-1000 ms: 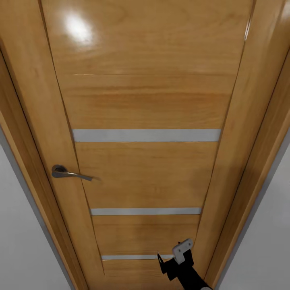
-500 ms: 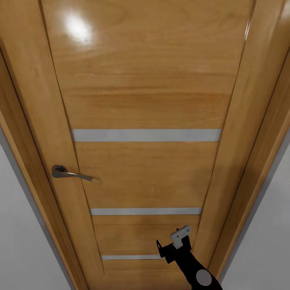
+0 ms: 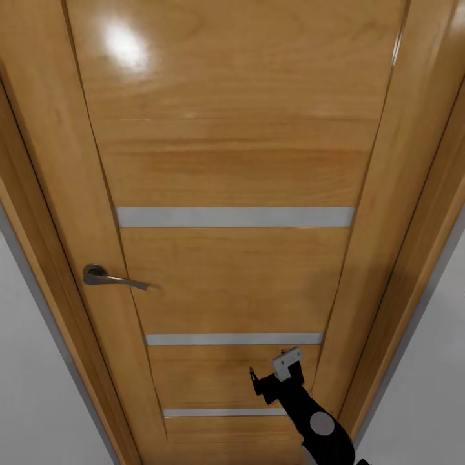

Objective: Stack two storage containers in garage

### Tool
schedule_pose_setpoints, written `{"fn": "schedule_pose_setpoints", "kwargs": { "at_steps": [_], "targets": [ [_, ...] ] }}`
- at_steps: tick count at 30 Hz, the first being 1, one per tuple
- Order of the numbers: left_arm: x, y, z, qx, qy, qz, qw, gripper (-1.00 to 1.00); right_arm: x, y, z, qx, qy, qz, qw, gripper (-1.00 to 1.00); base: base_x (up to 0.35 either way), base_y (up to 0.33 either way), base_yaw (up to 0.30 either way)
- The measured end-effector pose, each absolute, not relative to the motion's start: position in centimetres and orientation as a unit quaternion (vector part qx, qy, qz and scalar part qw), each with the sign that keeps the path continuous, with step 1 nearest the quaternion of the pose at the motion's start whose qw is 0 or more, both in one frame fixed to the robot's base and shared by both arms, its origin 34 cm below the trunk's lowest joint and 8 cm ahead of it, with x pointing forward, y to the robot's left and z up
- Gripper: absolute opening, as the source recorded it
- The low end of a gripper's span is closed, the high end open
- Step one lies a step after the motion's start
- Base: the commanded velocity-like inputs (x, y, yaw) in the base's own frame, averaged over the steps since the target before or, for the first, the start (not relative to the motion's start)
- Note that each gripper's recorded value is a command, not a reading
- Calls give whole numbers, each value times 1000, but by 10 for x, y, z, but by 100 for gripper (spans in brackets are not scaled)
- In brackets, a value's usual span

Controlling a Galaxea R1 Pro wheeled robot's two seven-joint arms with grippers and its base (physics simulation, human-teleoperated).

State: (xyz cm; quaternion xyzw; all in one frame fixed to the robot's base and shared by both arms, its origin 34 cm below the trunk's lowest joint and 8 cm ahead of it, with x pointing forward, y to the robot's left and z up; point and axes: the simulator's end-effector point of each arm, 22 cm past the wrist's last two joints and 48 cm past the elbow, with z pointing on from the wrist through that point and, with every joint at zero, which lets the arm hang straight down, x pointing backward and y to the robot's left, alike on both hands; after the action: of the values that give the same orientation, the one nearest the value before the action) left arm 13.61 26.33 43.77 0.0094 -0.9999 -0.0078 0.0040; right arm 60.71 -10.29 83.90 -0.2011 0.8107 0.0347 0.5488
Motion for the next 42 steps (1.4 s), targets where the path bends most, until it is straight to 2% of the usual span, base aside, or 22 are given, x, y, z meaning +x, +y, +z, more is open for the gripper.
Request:
{"fn": "schedule_pose_setpoints", "kwargs": {
  "at_steps": [42],
  "targets": [
    [136, 263, 438, 10, -1000, -8, 4, 100, 692, -99, 886, -221, 796, -44, 562, 100, 0, 0, 0]
  ]
}}
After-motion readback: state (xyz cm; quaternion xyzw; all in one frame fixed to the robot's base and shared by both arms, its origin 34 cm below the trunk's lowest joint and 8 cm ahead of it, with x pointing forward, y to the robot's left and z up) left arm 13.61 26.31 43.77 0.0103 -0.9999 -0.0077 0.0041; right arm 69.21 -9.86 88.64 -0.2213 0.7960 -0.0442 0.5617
